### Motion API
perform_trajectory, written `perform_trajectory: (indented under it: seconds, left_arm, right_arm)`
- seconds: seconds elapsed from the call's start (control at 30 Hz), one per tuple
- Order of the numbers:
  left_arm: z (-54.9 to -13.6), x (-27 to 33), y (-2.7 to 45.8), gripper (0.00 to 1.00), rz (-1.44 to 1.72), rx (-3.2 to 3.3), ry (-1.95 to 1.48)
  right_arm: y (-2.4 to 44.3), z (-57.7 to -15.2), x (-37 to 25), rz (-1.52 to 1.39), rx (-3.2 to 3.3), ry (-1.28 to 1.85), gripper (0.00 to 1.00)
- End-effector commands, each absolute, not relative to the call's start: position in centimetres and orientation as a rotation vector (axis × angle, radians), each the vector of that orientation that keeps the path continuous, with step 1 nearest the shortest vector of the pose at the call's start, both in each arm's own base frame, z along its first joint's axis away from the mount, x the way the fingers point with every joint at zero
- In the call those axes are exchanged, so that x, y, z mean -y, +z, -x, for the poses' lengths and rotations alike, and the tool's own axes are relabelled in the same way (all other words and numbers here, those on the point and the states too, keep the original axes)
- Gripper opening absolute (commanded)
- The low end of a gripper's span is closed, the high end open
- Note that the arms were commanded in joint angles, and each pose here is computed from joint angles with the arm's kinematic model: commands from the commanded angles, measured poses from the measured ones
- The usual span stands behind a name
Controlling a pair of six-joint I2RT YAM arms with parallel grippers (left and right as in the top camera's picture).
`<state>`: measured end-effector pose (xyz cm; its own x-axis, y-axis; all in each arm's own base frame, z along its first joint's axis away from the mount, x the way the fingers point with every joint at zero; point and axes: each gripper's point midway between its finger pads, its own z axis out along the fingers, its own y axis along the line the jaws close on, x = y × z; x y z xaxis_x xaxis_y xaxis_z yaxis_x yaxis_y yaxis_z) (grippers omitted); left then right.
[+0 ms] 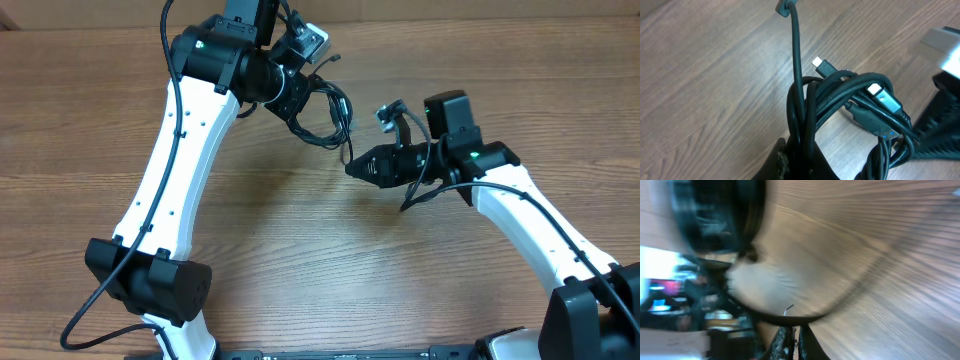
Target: Untangle cables
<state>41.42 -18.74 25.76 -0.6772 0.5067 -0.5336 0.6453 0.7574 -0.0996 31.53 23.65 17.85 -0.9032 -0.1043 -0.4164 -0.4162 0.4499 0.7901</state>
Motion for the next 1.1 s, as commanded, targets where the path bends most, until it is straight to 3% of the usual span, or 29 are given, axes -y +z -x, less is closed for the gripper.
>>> perform_trajectory:
  seconds: [0.0, 0.1, 0.13, 0.2, 0.37, 0.67, 0.77, 0.87, 0.9, 0.97, 1.07]
  left_arm:
    - [-41.9, 19.1, 26.2, 0.04, -0.84, -2.454, -0.391]
    - [-41.8, 19.6, 26.2, 0.05, -0.869, -2.44, -0.39]
    - [-41.7, 19.7, 26.1, 0.05, -0.899, -2.431, -0.385]
    - [-41.0, 20.0, 26.0, 0.04, -1.006, -2.398, -0.396]
    - [-36.6, 21.8, 25.9, 0.04, -1.462, -2.178, -0.583]
    - [-34.9, 22.9, 26.5, 0.04, -1.559, -2.07, -0.707]
    - [-35.1, 22.9, 26.6, 0.04, -1.558, -2.062, -0.702]
    - [-35.0, 22.9, 26.5, 0.04, -1.559, -2.067, -0.705]
    - [-34.9, 22.9, 26.5, 0.04, -1.56, -2.07, -0.707]
    - [-34.8, 22.9, 26.5, 0.04, -1.56, -2.074, -0.709]
    - [-34.9, 22.7, 26.4, 0.04, -1.561, -2.081, -0.698]
  right_arm:
    - [22.3, -30.2, -23.8, 0.495, -2.255, 1.696, 0.04]
    - [21.7, -31.6, -22.6, 0.433, -2.272, 1.619, 0.11]
    - [21.4, -32.1, -22.2, 0.406, -2.284, 1.587, 0.18]
    - [21.1, -33.2, -20.9, 0.355, -2.288, 1.53, 0.56]
    - [22.0, -35.2, -18.9, 0.335, -2.209, 1.48, 0.99]
    - [23.8, -32.9, -22.4, 0.547, -2.1, 1.606, 0.96]
    - [24.1, -32.0, -23.5, 0.594, -2.089, 1.639, 0.88]
    - [24.7, -31.3, -24.2, 0.639, -2.058, 1.684, 0.62]
    - [25.0, -31.1, -24.4, 0.65, -2.048, 1.706, 0.58]
    - [25.5, -30.6, -24.7, 0.679, -2.024, 1.741, 0.53]
    - [25.4, -30.5, -24.7, 0.681, -2.026, 1.743, 0.56]
